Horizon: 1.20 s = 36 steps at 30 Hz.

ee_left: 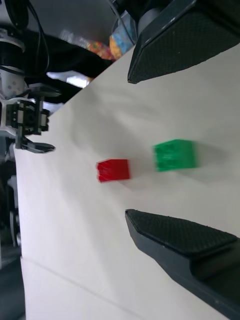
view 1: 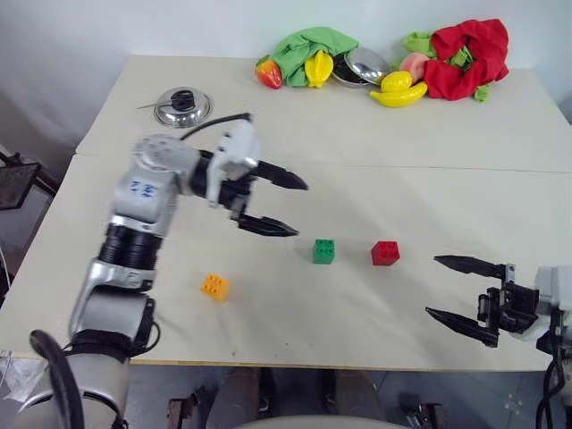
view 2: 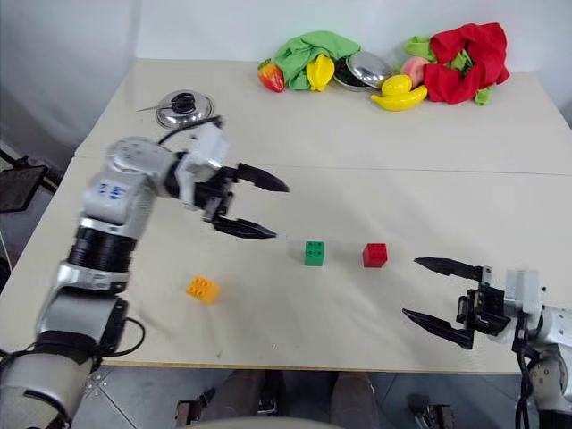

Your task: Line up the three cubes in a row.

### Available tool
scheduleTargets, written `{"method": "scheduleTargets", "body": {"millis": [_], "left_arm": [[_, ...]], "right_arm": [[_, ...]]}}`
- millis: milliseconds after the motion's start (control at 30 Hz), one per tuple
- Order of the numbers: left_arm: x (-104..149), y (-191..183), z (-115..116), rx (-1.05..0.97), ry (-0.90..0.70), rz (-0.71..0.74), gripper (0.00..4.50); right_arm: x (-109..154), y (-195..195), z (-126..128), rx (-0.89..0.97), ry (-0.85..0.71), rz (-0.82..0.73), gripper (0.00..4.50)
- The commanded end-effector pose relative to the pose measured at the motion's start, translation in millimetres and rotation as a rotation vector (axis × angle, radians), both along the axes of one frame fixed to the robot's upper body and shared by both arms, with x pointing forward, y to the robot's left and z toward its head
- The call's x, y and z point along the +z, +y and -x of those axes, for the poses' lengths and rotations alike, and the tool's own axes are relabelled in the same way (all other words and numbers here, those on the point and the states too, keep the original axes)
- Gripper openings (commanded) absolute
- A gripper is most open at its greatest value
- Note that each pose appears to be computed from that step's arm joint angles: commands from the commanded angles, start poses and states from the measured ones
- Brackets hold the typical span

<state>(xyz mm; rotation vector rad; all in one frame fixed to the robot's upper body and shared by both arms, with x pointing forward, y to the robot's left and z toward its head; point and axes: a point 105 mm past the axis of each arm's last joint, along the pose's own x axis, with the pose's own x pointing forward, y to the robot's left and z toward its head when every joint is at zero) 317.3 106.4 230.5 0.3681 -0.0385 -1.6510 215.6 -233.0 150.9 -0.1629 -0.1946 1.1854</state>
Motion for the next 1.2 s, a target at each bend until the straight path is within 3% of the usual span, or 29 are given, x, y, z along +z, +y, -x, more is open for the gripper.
{"method": "scheduleTargets", "body": {"millis": [33,233,367,500,633,867,1200], "left_arm": [[-2,46,2,0.119,-0.027,0.055,4.39],[-32,122,8,0.382,-0.005,0.031,4.39],[-66,180,34,0.564,0.067,-0.037,4.39],[-90,200,64,0.617,0.12,-0.095,4.39],[-98,190,75,0.597,0.113,-0.078,4.39],[-106,127,82,0.336,0.001,-0.118,4.39],[-123,84,67,0.134,-0.037,-0.121,4.39]], "right_arm": [[11,14,0,0.061,-0.044,-0.019,4.5],[8,36,7,0.19,-0.052,-0.004,4.5],[11,55,16,0.305,-0.038,-0.013,4.5],[9,56,21,0.353,-0.019,-0.003,4.5],[7,52,20,0.341,-0.023,-0.002,4.5],[-3,38,24,0.289,0.015,0.028,4.5],[-14,18,24,0.206,0.084,0.056,4.5]]}}
